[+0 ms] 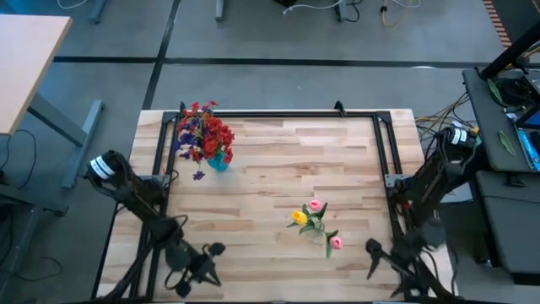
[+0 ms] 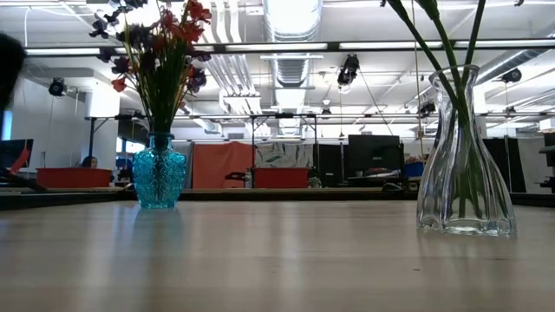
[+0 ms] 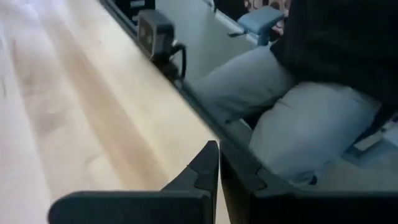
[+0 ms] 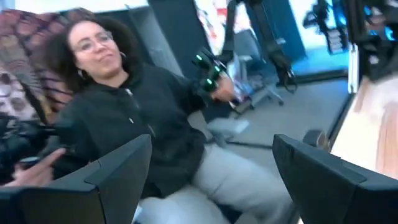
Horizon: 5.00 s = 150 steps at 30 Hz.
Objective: Sort flowers into vase by color
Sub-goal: Return to Home Position
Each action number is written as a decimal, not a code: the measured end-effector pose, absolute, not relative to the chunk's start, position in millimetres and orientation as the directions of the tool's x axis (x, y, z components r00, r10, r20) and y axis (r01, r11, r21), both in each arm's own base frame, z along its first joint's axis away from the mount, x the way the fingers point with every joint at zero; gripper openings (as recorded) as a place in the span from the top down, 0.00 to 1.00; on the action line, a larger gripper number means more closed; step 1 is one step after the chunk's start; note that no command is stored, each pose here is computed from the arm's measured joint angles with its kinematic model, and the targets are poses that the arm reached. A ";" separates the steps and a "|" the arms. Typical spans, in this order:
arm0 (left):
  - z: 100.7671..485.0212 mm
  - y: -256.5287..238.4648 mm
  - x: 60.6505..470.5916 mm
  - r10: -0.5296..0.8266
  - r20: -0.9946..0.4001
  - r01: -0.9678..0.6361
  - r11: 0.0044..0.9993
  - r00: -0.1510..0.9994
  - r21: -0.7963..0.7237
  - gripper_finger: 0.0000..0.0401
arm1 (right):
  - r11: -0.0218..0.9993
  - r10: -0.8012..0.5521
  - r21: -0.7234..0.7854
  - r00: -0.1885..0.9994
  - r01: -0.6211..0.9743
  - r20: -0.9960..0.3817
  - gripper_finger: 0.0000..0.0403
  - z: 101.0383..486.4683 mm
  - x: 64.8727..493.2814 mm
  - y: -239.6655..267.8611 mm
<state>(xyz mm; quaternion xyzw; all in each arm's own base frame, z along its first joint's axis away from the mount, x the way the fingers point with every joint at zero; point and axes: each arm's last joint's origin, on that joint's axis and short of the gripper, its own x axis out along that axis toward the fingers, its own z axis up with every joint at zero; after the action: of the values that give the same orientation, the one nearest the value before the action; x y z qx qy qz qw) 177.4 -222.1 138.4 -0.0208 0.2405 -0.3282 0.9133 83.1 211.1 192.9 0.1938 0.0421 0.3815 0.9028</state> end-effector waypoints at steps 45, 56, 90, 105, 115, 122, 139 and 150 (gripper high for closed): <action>172.7 -37.4 101.3 -0.374 -0.200 0.418 0.869 0.906 0.264 1.00 | 0.957 0.291 -0.054 0.952 -0.286 0.096 0.19 176.0 133.8 15.7; 178.2 -29.2 84.7 -0.312 -0.109 0.331 0.890 0.944 0.314 1.00 | 0.983 0.167 -0.101 0.975 -0.153 0.148 0.19 183.9 113.3 5.8; 175.6 -17.5 89.0 0.128 -0.124 -0.122 0.991 0.984 0.049 1.00 | 0.912 0.167 -0.401 0.973 -0.091 0.159 0.19 188.8 94.1 5.7; 175.0 -17.6 89.4 0.128 -0.131 -0.122 0.991 0.983 0.052 1.00 | 0.912 0.167 -0.401 0.973 -0.091 0.159 0.19 189.1 94.1 5.7; 175.0 -17.6 89.4 0.128 -0.131 -0.122 0.991 0.983 0.052 1.00 | 0.912 0.167 -0.401 0.973 -0.090 0.160 0.19 189.2 94.1 5.6; 175.0 -17.6 89.4 0.128 -0.131 -0.122 0.991 0.983 0.052 1.00 | 0.912 0.167 -0.401 0.973 -0.090 0.160 0.19 189.3 94.0 5.6; 175.1 -17.6 89.4 0.128 -0.131 -0.122 0.991 0.983 0.052 1.00 | 0.912 0.167 -0.401 0.973 -0.090 0.160 0.19 189.4 94.0 5.6; 175.1 -17.6 89.4 0.128 -0.131 -0.122 0.991 0.983 0.052 1.00 | 0.912 0.167 -0.401 0.973 -0.091 0.160 0.19 189.4 94.0 5.7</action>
<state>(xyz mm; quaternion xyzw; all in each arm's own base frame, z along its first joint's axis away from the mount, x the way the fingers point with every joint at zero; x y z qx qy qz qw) 89.4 -17.6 175.1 0.0219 0.0671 0.0626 0.9955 94.0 5.7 189.4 -0.1995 -0.0960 0.0663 0.9729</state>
